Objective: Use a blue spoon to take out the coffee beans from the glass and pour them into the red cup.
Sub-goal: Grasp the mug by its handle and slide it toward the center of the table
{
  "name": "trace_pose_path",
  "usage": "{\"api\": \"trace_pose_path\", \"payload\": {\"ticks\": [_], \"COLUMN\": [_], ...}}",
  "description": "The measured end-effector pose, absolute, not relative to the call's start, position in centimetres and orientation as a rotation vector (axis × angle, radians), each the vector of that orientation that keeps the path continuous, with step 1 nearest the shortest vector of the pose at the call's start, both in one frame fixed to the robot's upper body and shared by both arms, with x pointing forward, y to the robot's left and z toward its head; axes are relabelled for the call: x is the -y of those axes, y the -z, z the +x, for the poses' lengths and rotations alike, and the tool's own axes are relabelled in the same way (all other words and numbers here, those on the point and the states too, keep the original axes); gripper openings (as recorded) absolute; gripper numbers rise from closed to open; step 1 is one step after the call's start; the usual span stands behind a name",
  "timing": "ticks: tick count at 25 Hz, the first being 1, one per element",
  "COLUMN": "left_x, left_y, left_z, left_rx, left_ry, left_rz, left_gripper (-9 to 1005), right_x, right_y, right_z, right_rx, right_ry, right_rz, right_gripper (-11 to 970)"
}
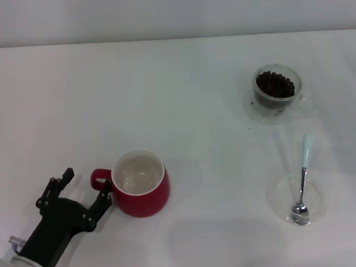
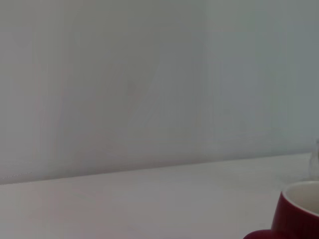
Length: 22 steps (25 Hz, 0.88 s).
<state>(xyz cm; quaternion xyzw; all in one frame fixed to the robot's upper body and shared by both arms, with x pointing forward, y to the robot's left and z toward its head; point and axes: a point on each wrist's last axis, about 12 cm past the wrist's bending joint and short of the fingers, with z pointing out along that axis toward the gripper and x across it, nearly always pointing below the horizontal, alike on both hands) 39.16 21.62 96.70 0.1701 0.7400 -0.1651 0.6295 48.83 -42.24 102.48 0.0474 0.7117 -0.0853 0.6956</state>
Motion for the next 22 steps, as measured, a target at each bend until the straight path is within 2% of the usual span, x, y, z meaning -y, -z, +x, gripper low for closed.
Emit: {"api": "trace_pose_path", "payload": {"ticks": [17,22], "left_x": [-21.4,-21.6], "left_y": [-96.7,-96.8], "left_z": [40.4,40.6], "left_rx": [-1.707,-1.701], "left_ry": [0.379,0.375], "left_rz": [0.428,0.427], "left_gripper": [773,594], "right_x": [42.4,42.4], "right_y": [-102.3,-102.3], "right_z": [48.4,48.4], "right_rx": [-1.595,-1.596], "right_ry": [0.197,0.196], "right_rz": [0.112,0.113], "right_gripper": [873,873]}}
